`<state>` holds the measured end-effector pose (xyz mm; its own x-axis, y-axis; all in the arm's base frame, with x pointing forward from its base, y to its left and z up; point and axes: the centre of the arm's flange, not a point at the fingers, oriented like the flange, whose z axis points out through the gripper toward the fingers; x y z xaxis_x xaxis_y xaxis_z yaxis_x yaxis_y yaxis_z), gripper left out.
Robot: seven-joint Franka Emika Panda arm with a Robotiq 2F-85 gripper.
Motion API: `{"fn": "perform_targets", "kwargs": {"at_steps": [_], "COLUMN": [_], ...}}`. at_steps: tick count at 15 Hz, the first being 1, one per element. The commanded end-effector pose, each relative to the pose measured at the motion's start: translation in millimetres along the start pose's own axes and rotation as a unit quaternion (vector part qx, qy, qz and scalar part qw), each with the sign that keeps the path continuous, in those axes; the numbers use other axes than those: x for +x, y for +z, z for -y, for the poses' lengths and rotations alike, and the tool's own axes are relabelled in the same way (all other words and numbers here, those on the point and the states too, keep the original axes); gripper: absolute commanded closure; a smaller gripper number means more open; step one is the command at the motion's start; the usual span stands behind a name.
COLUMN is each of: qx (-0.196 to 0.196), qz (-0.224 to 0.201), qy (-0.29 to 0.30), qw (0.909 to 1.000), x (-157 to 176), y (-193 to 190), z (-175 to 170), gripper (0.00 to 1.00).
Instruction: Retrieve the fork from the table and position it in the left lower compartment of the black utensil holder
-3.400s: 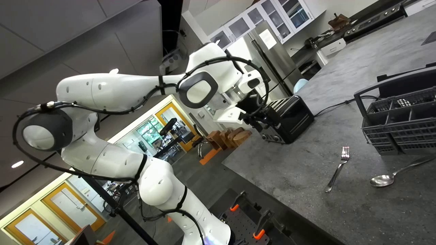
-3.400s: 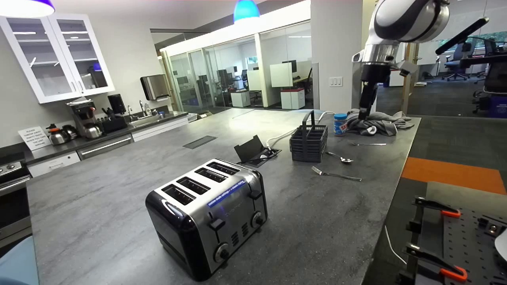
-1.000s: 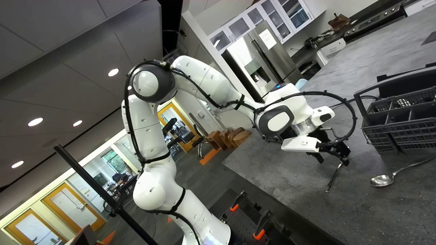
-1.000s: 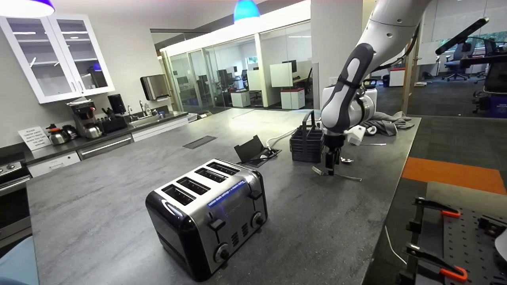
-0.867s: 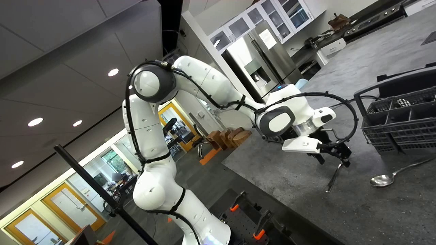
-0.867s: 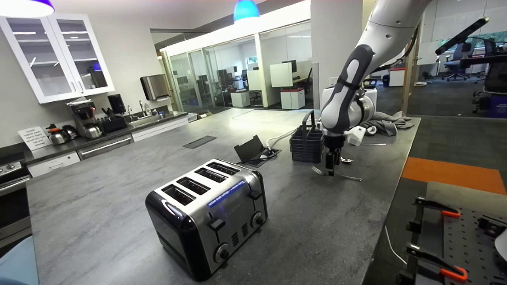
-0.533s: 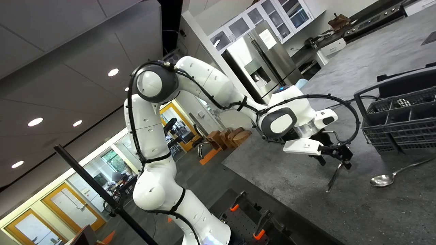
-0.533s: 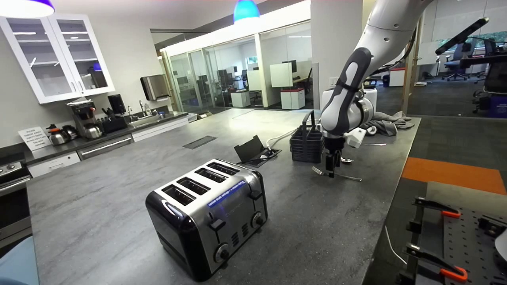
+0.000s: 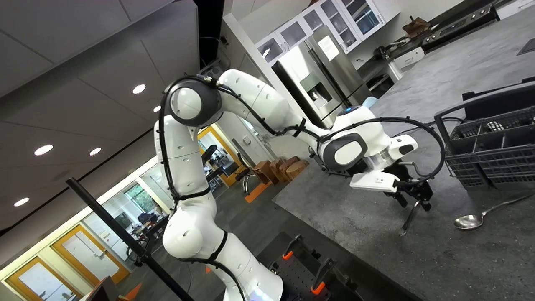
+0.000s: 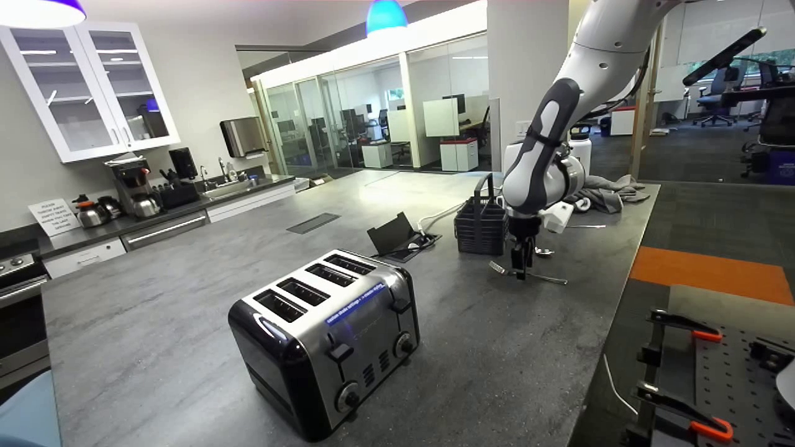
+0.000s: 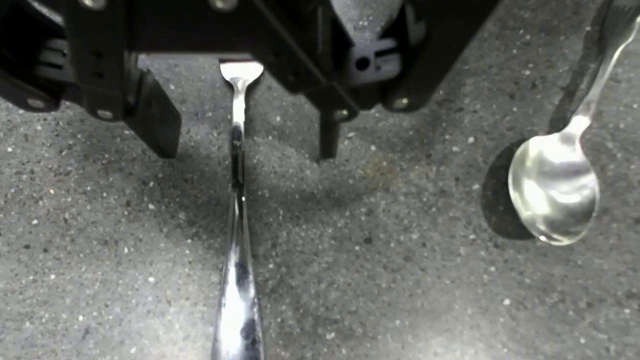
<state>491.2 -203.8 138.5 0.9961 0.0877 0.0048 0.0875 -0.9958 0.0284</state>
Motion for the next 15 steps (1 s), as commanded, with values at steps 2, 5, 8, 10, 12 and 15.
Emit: {"fn": "perform_targets", "kwargs": {"at_steps": [2,5,8,10,12,15], "qx": [-0.001,0.000,-0.001,-0.007,-0.016,-0.024], "qz": [-0.002,-0.001,-0.001,-0.006,-0.016,-0.024], "qy": [0.009,0.008,0.006,0.002,-0.006,-0.018], "qw": [1.0000,1.0000,1.0000,1.0000,0.9997,0.9993], "x": [6,7,7,7,7,15], "y": [2,3,2,-8,-26,-59], "z": [-2,-2,1,3,7,9], "gripper": [0.66,0.90,1.00,0.98,0.98,0.98]}}
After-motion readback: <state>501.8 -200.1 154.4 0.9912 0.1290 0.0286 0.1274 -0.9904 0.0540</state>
